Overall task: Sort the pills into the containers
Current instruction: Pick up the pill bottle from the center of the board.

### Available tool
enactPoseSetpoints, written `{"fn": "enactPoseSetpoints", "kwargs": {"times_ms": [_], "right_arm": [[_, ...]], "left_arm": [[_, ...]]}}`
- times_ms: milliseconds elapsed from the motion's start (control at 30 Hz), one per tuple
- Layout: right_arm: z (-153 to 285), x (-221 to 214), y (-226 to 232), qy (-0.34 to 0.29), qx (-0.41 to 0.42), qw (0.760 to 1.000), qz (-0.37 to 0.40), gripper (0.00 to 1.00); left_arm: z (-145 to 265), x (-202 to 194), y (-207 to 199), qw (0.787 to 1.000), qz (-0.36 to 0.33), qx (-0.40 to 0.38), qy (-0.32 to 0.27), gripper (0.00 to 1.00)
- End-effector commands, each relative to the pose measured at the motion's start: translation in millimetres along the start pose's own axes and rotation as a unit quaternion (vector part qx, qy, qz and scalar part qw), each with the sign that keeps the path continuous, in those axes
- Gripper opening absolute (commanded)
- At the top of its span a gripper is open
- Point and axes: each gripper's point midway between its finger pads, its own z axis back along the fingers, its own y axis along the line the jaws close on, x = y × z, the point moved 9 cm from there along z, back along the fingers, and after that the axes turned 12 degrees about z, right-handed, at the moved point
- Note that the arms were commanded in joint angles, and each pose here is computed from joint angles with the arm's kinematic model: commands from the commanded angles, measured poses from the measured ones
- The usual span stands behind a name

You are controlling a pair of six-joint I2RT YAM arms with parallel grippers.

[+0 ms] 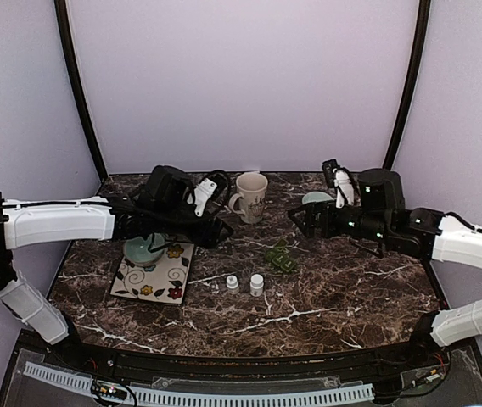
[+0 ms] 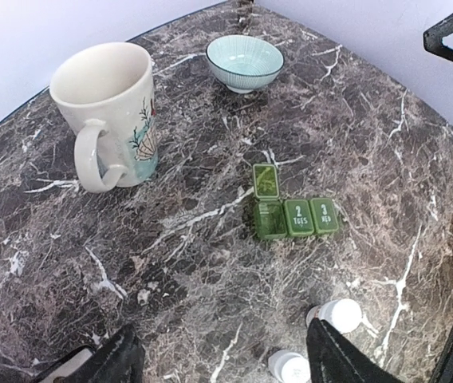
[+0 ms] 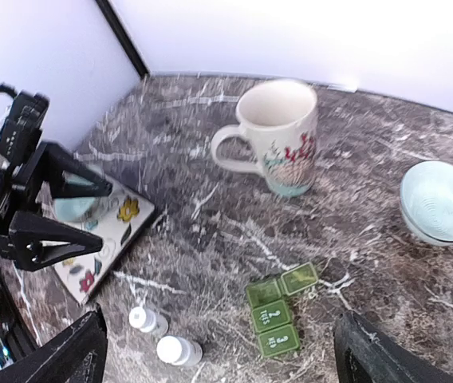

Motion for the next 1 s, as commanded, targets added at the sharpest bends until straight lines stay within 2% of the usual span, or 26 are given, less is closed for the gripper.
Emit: {"fn": "enactPoseSetpoints", "kwargs": {"times_ms": [0,100,167,233,267,433,600,800,967], "right_arm": [[27.7,23.7,-8.6,-0.183,-0.029,0.98,-0.078,1.0],[30.0,34.2,-1.9,-0.208,0.03,0.977,-0.037,0.95],[25.8,38.3,3.1,-0.199,0.047,0.979,0.01,0.84],[19.2,38.6,3.0,-0.174,0.039,0.983,0.032,0.76],[15.7,37.7,3.2,-0.16,0.037,0.985,0.043,0.73],[0.1,37.4,0.5,-0.116,0.011,0.992,0.039,0.68],[-41.7,32.2,12.4,0.026,-0.009,1.0,-0.001,0.59],[-65.1,13.5,36.7,0.186,-0.008,0.983,0.011,0.53],[-57.2,-14.6,42.7,0.249,0.021,0.968,-0.007,0.52]], "left_arm": [[26.8,8.8,-1.1,0.997,0.05,-0.005,-0.066,0.72],[34.7,2.0,3.0,0.993,0.096,0.006,-0.075,0.75],[40.4,-0.8,4.7,0.987,0.134,0.007,-0.083,0.78],[46.4,-0.8,4.1,0.983,0.162,0.003,-0.088,0.98],[49.2,0.9,3.6,0.982,0.167,0.004,-0.088,0.99],[54.0,-1.8,4.2,0.984,0.148,0.005,-0.101,0.99],[56.9,-9.9,5.9,0.989,0.113,0.004,-0.096,0.99],[46.8,-6.6,13.6,0.987,0.1,0.05,-0.118,0.96],[32.9,-1.5,13.7,0.985,0.116,0.068,-0.111,0.94]]}}
